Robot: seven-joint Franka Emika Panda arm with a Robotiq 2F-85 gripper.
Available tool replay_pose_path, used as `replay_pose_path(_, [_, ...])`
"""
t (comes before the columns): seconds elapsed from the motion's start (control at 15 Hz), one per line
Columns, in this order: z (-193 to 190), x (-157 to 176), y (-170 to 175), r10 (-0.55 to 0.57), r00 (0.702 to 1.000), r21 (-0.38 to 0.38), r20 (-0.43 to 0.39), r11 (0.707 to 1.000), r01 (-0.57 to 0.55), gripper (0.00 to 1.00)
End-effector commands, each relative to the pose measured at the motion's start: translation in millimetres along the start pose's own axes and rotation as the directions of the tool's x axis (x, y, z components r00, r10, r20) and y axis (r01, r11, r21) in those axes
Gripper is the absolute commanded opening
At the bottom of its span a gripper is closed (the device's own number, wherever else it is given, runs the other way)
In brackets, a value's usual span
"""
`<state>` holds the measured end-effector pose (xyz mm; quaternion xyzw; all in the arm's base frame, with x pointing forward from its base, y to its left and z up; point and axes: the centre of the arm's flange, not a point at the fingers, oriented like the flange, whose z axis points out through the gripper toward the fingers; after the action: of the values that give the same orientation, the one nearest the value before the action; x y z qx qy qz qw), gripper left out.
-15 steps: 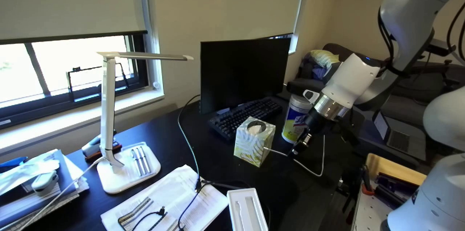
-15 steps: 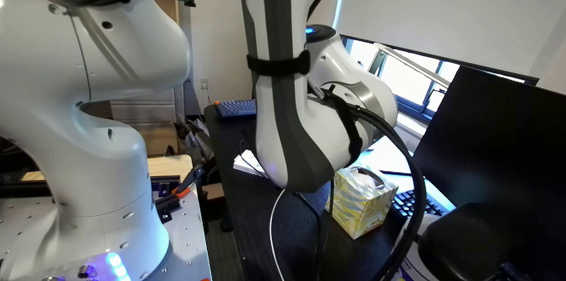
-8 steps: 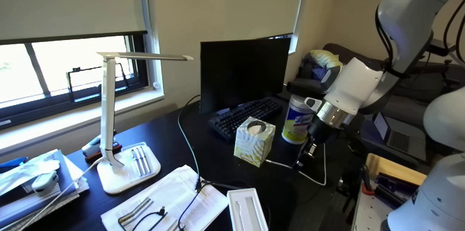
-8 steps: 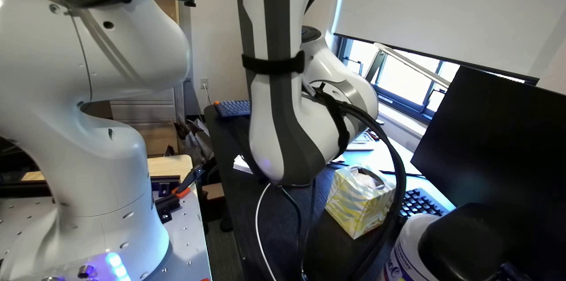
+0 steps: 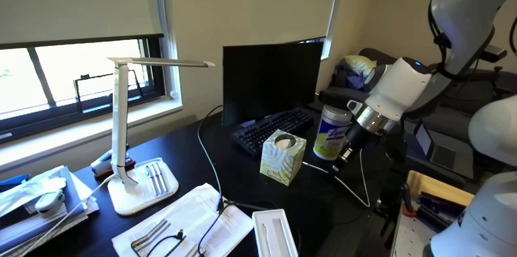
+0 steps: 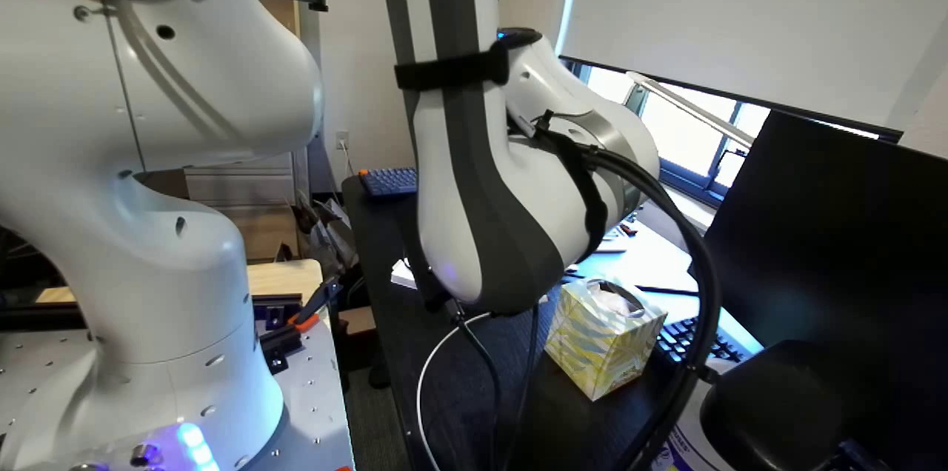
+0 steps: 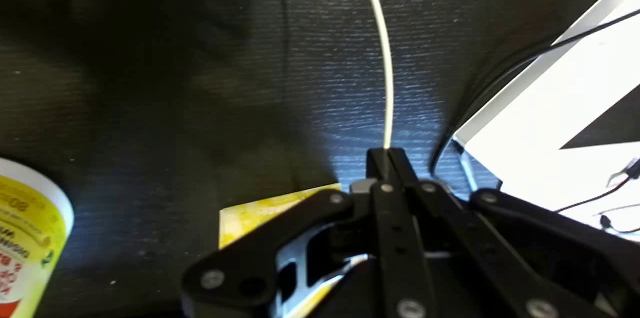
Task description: Pick up the white charger and move it from the left side of the laptop to the right side
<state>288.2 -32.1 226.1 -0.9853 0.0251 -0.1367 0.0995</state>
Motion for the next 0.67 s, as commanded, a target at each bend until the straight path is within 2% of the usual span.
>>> replay_pose_path(0.0, [-74,16,28,0.126,0.991,-0.056,-0.034,0.99,-0.128,0.0])
replay_pose_path(0.2, [-82,17,62,0.252,0.966,-0.106,-0.065,0.96,-0.258,0.0])
replay_pose_path(0.4, [-93,4,97,0.345,0.933,-0.149,-0.098,0.922,-0.357,0.0])
replay_pose_path(0.47, [-98,-2,108,0.347,0.932,-0.164,-0.106,0.918,-0.361,0.0])
replay_pose_path(0.6, [-106,-25,129,0.31,0.947,-0.192,-0.079,0.928,-0.32,0.0])
